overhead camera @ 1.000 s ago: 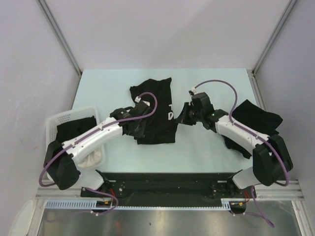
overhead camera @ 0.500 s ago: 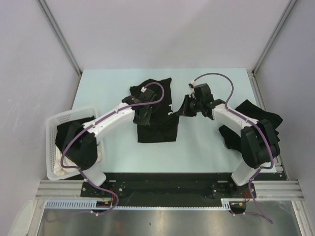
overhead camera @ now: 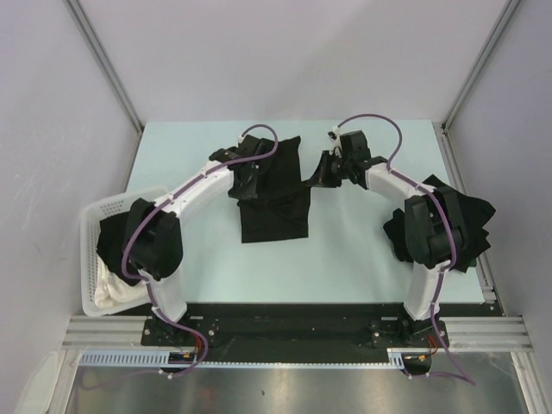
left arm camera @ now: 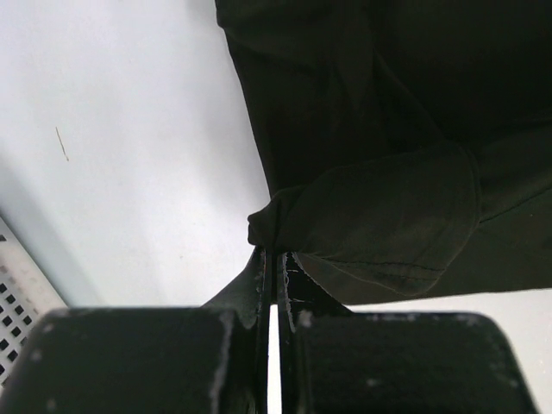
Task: Fold and stack the t-shirts
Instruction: Fold the tshirt
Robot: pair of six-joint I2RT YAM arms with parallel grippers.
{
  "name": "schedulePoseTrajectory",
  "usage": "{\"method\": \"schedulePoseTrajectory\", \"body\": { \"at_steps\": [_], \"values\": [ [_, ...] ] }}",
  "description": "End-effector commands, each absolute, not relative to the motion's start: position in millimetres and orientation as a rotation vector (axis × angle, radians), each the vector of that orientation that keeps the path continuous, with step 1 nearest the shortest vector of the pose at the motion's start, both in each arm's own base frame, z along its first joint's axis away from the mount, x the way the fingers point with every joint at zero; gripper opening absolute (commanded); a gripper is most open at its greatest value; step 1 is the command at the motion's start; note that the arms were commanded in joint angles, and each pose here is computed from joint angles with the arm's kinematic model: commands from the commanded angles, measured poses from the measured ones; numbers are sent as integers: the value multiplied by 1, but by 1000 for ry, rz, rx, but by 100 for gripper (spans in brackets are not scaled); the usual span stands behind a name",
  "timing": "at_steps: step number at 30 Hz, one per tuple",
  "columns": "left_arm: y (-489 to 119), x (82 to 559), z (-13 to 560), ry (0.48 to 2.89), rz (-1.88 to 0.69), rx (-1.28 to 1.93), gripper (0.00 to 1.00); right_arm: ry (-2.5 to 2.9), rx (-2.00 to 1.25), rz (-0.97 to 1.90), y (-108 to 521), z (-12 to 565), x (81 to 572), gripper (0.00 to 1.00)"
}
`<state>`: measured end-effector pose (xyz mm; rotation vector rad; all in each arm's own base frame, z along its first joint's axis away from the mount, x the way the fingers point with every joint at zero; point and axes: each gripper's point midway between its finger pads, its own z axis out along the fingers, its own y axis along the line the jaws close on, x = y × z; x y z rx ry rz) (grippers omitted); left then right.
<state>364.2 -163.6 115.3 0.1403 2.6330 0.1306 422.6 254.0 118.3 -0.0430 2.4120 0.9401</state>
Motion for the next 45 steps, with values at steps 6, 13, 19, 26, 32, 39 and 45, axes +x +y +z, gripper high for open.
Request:
{"method": "schedulePoseTrajectory", "body": {
  "at_steps": [6,13,19,26,32,39,45],
  "values": [
    [-152,388,113,2634,172,126,0,2383,-146,987,272,122,458,0],
    [-145,402,106,2641,191,103,0,2390,-180,984,279,119,479,0],
    [-138,417,101,2644,207,97,0,2412,-183,995,283,108,485,0],
    [-142,427,95,2653,193,109,0,2438,-162,975,280,98,486,15],
    [-149,433,88,2665,154,114,38,2433,-163,945,275,100,488,100],
    [-151,436,101,2629,128,102,44,2411,-158,912,269,115,486,100],
    [-155,427,116,2616,63,103,36,2396,-160,928,271,132,468,100]
  ]
}}
